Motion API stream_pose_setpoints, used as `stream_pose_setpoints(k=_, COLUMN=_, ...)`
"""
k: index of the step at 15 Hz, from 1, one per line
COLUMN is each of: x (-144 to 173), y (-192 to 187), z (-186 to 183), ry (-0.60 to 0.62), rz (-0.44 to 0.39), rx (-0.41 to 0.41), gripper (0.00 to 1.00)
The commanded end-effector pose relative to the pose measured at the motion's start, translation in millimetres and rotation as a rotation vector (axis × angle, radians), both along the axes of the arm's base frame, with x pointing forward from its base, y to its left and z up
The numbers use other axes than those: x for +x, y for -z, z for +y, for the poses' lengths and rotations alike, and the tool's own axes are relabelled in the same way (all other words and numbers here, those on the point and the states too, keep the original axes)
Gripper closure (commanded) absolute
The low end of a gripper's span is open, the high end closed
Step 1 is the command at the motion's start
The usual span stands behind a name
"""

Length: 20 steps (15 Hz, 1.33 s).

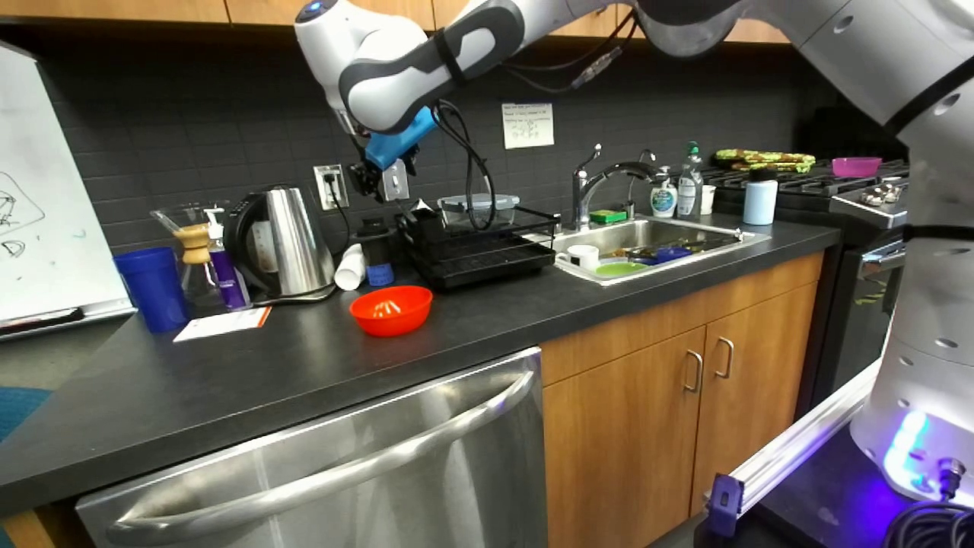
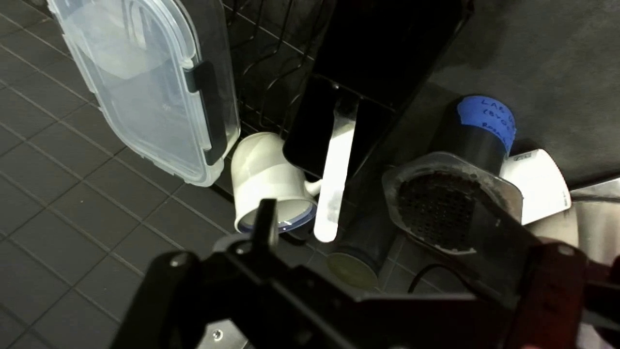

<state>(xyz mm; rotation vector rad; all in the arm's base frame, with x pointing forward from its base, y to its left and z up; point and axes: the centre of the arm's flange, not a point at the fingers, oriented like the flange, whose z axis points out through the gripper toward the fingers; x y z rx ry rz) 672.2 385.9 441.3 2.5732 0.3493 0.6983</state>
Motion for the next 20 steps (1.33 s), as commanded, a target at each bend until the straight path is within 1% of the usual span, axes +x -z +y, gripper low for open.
stream_pose_setpoints(k=1, x=25, y=-2, z=-5, ry=0.045, rz=-0.004, rx=0.023, gripper=0.00)
stream_pose_setpoints(k=6, x=39, y=10, z=-16, ry=0.064, rz=-0.015, rx=0.052, gripper=0.00)
stream_pose_setpoints(k=13, x=44, y=13, z=-9, ry=0.033, rz=-0.041, rx=0.098, gripper=0.00)
stream_pose_setpoints(k=20, x=51, y=28, z=-13, ry=0.022, rz=-0.051, rx=0.119, gripper=0.00)
